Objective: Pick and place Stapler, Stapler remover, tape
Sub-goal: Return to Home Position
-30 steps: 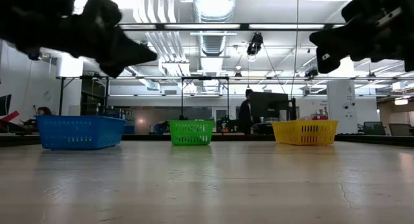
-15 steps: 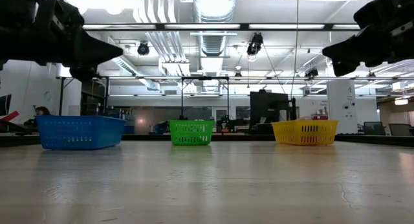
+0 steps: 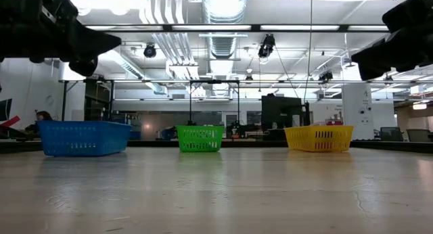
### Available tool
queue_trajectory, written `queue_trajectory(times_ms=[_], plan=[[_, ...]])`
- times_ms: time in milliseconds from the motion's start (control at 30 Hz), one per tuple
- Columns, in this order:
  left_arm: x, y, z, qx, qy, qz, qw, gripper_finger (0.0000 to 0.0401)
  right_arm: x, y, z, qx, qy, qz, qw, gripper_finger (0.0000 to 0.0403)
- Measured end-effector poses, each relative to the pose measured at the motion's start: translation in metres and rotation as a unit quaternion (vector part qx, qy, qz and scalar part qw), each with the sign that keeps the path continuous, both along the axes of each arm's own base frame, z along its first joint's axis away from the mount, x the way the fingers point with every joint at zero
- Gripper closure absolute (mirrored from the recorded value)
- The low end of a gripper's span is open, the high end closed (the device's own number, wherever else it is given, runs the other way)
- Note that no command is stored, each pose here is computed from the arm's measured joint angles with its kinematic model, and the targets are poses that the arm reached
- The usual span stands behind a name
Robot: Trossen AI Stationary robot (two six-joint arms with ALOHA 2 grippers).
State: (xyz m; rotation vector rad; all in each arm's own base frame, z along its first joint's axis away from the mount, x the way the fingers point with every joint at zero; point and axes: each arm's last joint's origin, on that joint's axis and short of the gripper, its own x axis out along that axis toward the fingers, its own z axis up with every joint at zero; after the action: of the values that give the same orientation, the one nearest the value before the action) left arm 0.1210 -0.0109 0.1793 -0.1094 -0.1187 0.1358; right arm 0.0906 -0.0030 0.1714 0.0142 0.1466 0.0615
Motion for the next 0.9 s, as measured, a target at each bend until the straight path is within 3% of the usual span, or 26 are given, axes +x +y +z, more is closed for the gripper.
queue_trajectory(times_ms=[233,400,533,900], plan=[[-0.006,0.001,0.0,-0.025,0.022,-0.013,0.999,0.0396,0.0,0.0,0.0,-0.014,-0.003,0.003,1.0,0.0394],[-0.014,0.005,-0.004,-0.035,0.025,0.039,0.998,0.0391,0.0,0.0,-0.001,-0.014,0.002,-0.001,1.0,0.0394],[-0.018,0.006,0.0,-0.014,-0.002,0.046,0.999,0.0388,0.001,0.0,-0.001,-0.014,0.004,-0.001,1.0,0.0394],[-0.018,0.006,-0.004,-0.013,0.018,0.045,0.999,0.0388,0.001,0.0,-0.001,-0.01,0.004,-0.002,1.0,0.0394]])
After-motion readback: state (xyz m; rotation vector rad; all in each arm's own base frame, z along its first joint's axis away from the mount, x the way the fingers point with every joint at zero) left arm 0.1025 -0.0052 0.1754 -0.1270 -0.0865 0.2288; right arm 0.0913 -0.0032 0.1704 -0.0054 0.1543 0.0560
